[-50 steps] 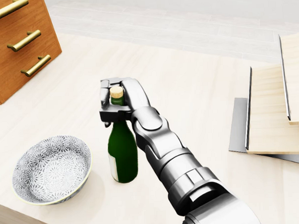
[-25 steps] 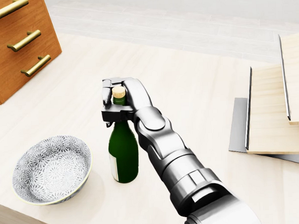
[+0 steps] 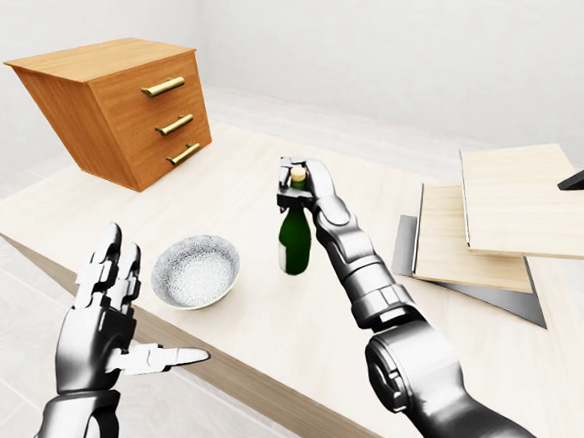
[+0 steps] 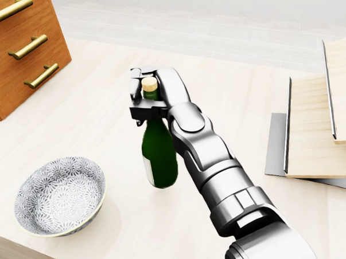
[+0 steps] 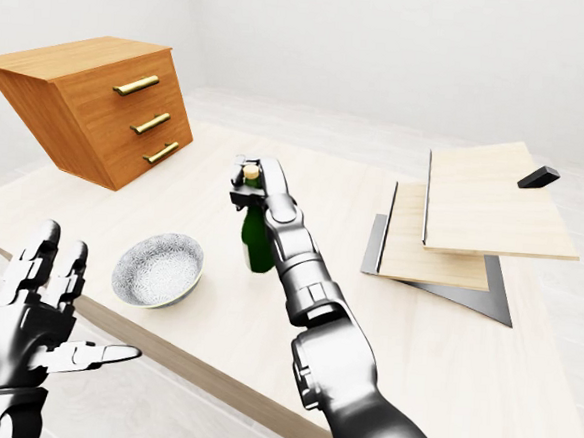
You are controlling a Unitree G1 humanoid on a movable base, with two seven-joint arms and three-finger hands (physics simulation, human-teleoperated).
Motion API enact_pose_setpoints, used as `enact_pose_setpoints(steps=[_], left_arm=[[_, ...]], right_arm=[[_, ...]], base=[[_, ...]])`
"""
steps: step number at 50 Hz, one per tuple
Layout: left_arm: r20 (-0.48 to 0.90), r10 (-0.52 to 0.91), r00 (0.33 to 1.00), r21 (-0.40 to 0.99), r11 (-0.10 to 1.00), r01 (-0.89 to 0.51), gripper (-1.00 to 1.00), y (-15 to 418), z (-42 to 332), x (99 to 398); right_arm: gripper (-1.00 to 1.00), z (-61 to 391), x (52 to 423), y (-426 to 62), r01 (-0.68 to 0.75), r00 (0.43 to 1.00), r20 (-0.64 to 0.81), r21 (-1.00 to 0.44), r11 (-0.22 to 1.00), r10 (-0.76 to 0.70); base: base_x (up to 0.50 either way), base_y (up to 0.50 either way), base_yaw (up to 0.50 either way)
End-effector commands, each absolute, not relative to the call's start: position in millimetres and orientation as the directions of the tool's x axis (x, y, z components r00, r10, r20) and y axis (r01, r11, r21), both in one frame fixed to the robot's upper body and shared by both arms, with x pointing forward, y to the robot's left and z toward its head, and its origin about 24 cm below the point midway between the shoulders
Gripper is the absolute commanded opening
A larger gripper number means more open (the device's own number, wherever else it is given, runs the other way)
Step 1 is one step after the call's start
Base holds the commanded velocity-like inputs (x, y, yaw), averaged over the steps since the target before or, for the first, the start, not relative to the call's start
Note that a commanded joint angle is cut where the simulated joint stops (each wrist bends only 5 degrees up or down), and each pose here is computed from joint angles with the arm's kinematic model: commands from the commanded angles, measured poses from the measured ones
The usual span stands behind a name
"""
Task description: Put the wine bottle on the wine rack.
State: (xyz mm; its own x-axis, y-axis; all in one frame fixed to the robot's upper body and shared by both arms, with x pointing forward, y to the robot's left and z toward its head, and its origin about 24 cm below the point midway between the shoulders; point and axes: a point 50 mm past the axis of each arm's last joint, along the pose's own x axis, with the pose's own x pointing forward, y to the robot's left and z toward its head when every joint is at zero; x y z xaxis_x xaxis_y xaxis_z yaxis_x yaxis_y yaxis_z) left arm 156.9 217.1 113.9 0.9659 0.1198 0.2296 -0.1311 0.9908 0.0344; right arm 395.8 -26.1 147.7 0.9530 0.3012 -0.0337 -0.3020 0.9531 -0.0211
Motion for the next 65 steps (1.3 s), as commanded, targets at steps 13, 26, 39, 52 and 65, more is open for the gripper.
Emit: enact_pose_setpoints(steps=[13, 26, 39, 52, 65], left_arm=[[0.269, 0.122, 0.955, 0.042, 0.99, -0.138, 1.0, 217.8, 122.6, 155.7], [0.264, 0.118, 0.957, 0.038, 0.99, -0.133, 1.0, 215.8, 121.2, 157.8], [0.272, 0.112, 0.956, 0.045, 0.991, -0.129, 1.0, 213.2, 123.6, 157.6], [0.307, 0.104, 0.946, 0.057, 0.99, -0.127, 1.0, 208.1, 131.7, 158.8], [0.323, 0.102, 0.941, 0.061, 0.99, -0.128, 1.0, 208.0, 135.6, 158.5]], right_arm=[[-1.0, 253.1, 391.1, -70.5, -0.197, 0.91, 0.38, 0.04, 0.98, 0.167], [-1.0, 285.8, 381.7, -97.6, -0.152, 0.861, 0.501, 0.08, 0.985, 0.092], [-1.0, 333.1, 352.6, -147.2, -0.187, 0.736, 0.676, 0.241, 0.952, -0.027], [-1.0, 360.0, 335.8, -199.6, -0.217, 0.682, 0.715, 0.402, 0.89, -0.156], [-1.0, 368.3, 343.9, -225.8, -0.151, 0.71, 0.676, 0.421, 0.894, -0.199]], base=[[0.0, 0.0, 0.0], [0.0, 0.0, 0.0], [0.0, 0.0, 0.0], [0.0, 0.0, 0.0], [0.0, 0.0, 0.0]])
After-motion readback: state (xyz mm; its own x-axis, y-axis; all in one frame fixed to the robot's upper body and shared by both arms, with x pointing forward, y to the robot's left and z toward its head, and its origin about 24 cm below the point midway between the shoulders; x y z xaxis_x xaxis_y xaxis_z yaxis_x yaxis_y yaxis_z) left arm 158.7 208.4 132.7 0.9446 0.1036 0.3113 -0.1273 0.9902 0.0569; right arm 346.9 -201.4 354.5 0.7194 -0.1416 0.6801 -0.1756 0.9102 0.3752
